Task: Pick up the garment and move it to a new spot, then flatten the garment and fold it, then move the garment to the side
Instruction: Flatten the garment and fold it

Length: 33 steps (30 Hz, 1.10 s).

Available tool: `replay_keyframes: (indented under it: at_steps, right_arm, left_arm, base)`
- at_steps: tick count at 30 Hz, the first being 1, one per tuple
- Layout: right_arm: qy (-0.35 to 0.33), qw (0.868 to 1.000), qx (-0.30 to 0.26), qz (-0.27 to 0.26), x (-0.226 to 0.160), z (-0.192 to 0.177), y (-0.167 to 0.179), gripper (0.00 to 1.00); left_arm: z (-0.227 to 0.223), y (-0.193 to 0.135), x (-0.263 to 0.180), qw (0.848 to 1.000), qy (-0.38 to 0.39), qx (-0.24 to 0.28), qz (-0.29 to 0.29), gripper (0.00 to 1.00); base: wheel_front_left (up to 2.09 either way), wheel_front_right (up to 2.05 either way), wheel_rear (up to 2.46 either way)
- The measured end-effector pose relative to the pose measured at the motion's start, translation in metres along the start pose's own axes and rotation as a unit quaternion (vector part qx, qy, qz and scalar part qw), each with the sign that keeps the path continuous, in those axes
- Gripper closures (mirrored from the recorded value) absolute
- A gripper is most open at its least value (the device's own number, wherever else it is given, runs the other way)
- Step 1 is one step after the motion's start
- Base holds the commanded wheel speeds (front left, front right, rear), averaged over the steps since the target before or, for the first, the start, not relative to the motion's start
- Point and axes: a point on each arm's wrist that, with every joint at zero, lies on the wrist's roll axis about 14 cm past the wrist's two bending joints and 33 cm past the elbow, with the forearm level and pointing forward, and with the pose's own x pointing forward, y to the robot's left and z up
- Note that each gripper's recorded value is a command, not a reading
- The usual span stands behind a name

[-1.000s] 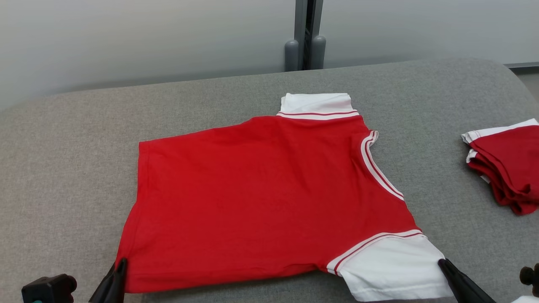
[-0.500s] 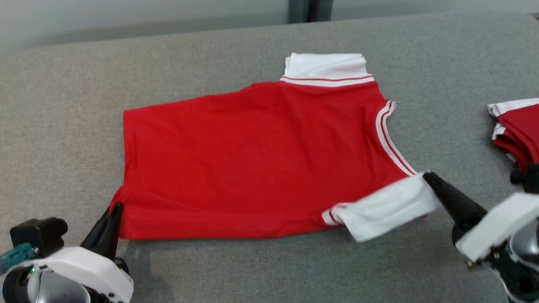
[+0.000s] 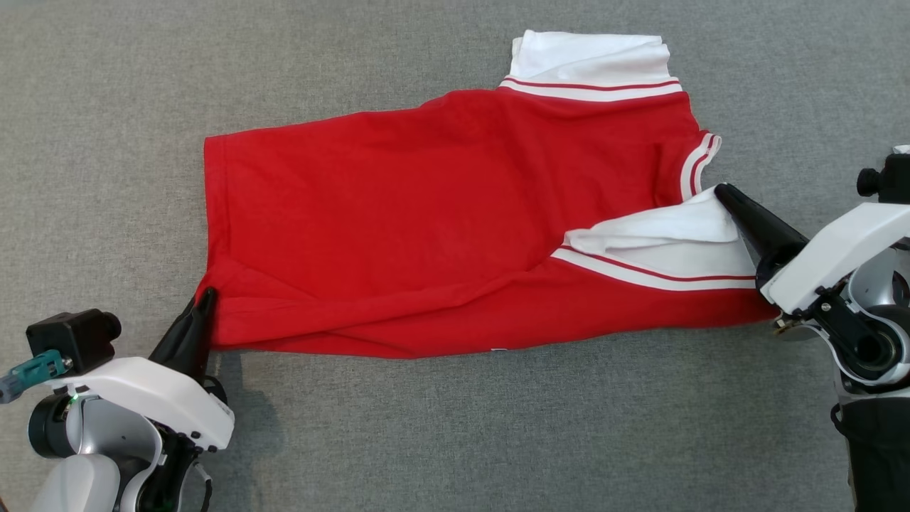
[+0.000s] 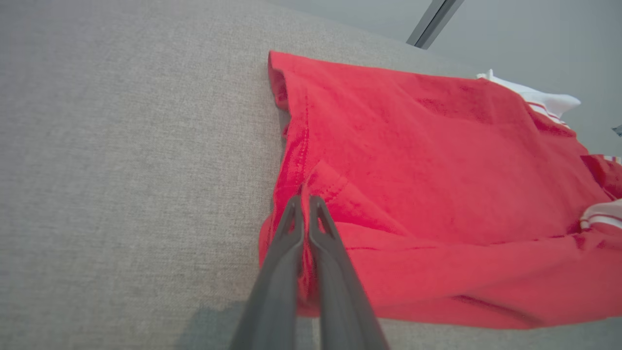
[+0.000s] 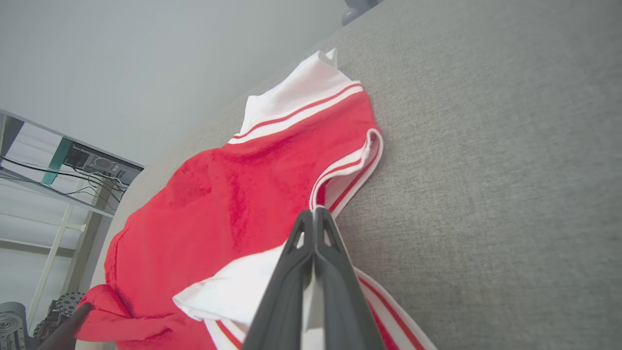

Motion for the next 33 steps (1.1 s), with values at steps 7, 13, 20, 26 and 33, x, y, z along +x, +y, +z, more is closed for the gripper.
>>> replay_keyframes:
  at_steps: [7,13,20,26,33]
  right_arm:
    - [-0.011,1.0,0.009,0.003,0.013,-0.004,-0.001,0.0]
    - [-0.056,0.998,0.004,0.007,0.002,0.0,-0.001,0.0]
    - [-0.176,0.983,-0.057,0.006,-0.031,0.026,0.006,0.0]
    - [-0.27,0.951,-0.149,-0.007,-0.063,0.048,0.012,0.0]
    - [-0.318,0.916,-0.242,-0.024,-0.096,0.049,0.021,0.0]
  left_arm:
    - [-0.01,0.0,0.006,1.0,0.007,-0.028,-0.004,0.0]
    - [0.008,0.0,0.001,0.998,-0.052,-0.031,0.003,0.0]
    - [0.058,-0.006,-0.016,0.982,-0.188,0.002,0.016,0.0]
    - [0.086,-0.018,-0.03,0.963,-0.266,0.048,0.012,0.0]
    - [0.087,-0.02,-0.044,0.953,-0.284,0.101,0.016,0.0]
  base:
    - [0.0,0.0,0.0]
    - [0.0,0.0,0.0]
    - [0.0,0.0,0.0]
    - [0.0,0.0,0.0]
    - [0.0,0.0,0.0]
